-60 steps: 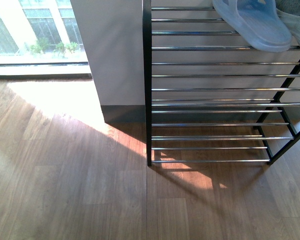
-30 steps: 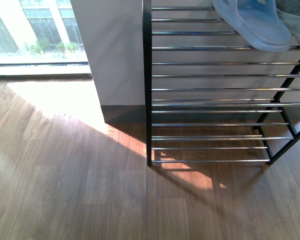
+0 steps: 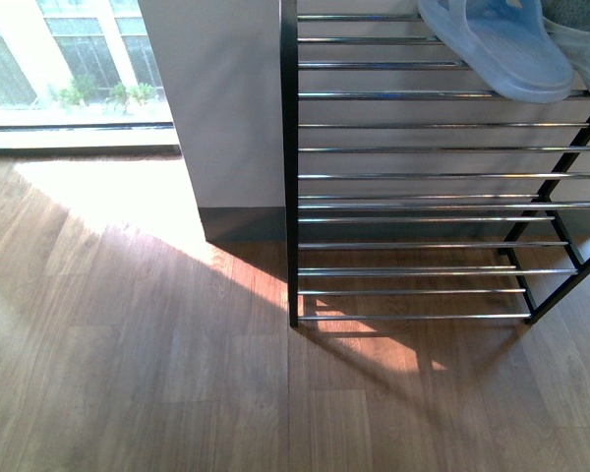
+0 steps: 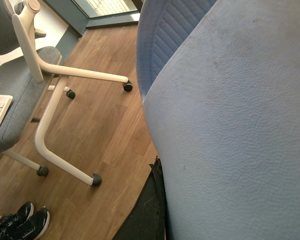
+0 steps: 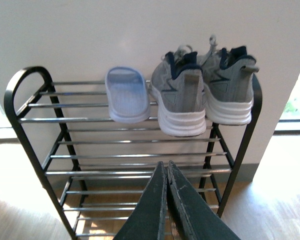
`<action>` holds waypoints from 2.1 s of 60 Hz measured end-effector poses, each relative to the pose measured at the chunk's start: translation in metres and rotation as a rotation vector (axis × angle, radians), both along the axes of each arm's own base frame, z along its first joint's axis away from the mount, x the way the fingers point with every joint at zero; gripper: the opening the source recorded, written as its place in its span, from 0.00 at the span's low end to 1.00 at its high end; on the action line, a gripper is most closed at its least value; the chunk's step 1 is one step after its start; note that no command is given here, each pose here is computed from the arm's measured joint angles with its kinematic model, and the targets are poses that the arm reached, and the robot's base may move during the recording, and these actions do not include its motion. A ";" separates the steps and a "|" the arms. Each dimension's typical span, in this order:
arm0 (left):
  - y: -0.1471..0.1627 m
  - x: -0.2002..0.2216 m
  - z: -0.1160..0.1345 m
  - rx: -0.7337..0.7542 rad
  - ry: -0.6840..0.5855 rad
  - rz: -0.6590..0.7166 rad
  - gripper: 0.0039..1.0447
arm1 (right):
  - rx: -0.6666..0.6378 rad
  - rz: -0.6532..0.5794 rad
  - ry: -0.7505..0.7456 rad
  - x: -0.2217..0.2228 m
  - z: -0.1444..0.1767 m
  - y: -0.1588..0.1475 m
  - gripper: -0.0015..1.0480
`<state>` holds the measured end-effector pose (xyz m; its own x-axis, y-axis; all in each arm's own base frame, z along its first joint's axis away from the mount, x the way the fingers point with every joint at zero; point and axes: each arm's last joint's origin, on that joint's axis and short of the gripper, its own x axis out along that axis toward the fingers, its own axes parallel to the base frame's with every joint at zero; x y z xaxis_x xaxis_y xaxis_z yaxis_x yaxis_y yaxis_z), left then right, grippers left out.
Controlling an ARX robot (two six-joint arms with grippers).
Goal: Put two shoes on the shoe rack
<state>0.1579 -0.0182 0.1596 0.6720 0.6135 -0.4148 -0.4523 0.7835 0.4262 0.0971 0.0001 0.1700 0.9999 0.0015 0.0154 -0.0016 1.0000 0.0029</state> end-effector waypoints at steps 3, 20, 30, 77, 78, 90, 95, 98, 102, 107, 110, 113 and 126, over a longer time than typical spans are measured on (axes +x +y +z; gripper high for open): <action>0.000 0.000 0.000 0.000 0.000 -0.001 0.02 | 0.000 -0.001 0.002 0.000 0.000 0.000 0.02; 0.000 0.000 0.000 0.000 0.000 0.000 0.02 | 0.000 -0.001 0.001 0.000 0.000 0.000 0.32; 0.000 0.000 0.000 0.001 -0.001 0.003 0.02 | 0.000 0.003 0.000 0.000 0.000 0.000 0.67; -0.134 0.247 0.050 -0.184 0.062 -0.634 0.02 | 0.000 -0.002 0.001 0.000 0.000 0.000 0.91; -0.136 0.250 0.051 -0.182 0.062 -0.636 0.02 | 0.000 -0.002 0.001 0.000 0.000 0.000 0.91; -0.161 0.304 0.034 -0.121 0.140 -0.694 0.02 | 0.000 -0.002 0.001 0.000 0.000 0.000 0.91; -0.168 0.314 0.019 -0.091 0.191 -0.711 0.02 | 0.000 -0.002 0.001 0.000 0.000 0.000 0.91; -0.171 0.320 0.013 -0.065 0.203 -0.713 0.02 | 0.000 -0.002 0.001 0.000 0.000 0.000 0.91; -0.176 0.326 0.015 -0.034 0.187 -0.707 0.02 | 0.000 -0.001 0.001 0.000 0.000 0.000 0.91; -0.180 0.331 0.017 -0.030 0.167 -0.710 0.12 | 0.000 -0.001 0.001 0.000 0.000 0.000 0.91; -0.180 0.331 0.018 -0.047 0.163 -0.717 0.18 | 0.000 -0.003 0.001 0.000 0.000 0.000 0.91; -0.182 0.330 0.019 -0.101 0.150 -0.742 0.27 | 0.000 -0.002 0.001 0.000 0.000 0.000 0.91; -0.186 0.292 0.049 -0.313 0.064 -0.818 0.58 | 0.000 -0.002 0.001 0.000 0.000 0.000 0.91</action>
